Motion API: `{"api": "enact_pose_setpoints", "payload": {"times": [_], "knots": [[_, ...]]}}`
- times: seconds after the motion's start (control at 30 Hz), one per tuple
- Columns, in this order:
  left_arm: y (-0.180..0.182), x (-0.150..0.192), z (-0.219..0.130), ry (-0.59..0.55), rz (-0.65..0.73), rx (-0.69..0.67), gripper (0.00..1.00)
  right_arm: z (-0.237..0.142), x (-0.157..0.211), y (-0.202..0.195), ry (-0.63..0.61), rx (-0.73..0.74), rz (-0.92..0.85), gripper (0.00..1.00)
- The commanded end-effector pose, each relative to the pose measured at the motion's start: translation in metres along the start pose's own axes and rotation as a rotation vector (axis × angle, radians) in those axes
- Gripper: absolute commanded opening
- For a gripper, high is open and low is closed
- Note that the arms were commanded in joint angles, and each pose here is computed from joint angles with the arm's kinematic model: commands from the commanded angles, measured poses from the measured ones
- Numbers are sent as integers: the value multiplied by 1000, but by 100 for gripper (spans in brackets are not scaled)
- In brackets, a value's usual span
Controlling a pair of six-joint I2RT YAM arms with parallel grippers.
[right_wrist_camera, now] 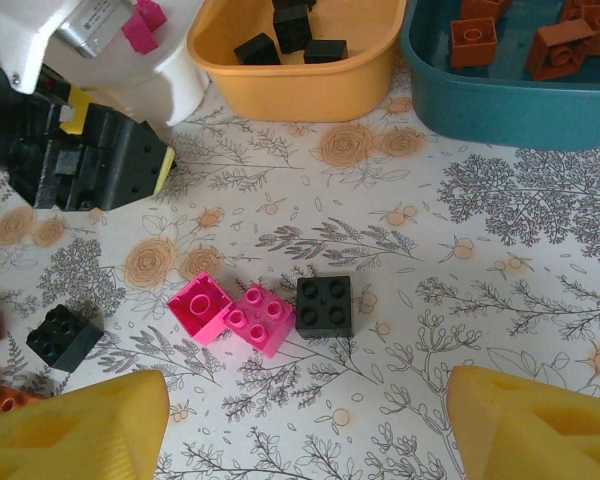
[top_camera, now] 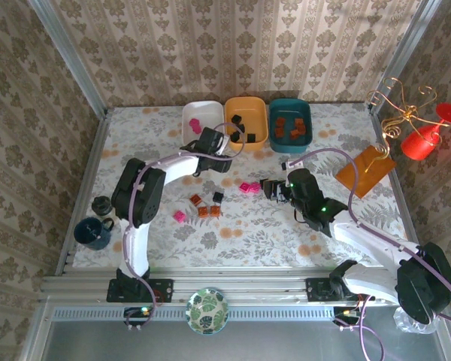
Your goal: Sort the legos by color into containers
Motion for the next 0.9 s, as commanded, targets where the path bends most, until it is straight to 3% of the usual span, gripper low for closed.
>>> {"api": "enact_pose_setpoints", "payload": {"times": [0.0, 0.47, 0.7, 0.87], "knots": [[10, 3, 6, 51, 29, -39, 67, -1, -6, -1, -33, 8, 14, 75], [-2, 2, 27, 54, 68, 45, 67, 0, -5, -1, -30, 10, 11, 75], [-4, 2, 25, 61, 54, 60, 50, 0, -5, -1, -30, 11, 8, 75], [-13, -10, 3, 11, 44, 67, 39, 1, -4, -1, -26, 12, 7, 76]]}}
Point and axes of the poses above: each hand's point on the last joint's axis, 136 mm out from that joint toward the fingers, its own z axis out along the fingers, its own y axis along the line the jaws close on, x = y × z, the point moved 3 cm from there along -z, back along the fingers, and after that the axes turned 14 degrees about z, right-handed, at the moved point
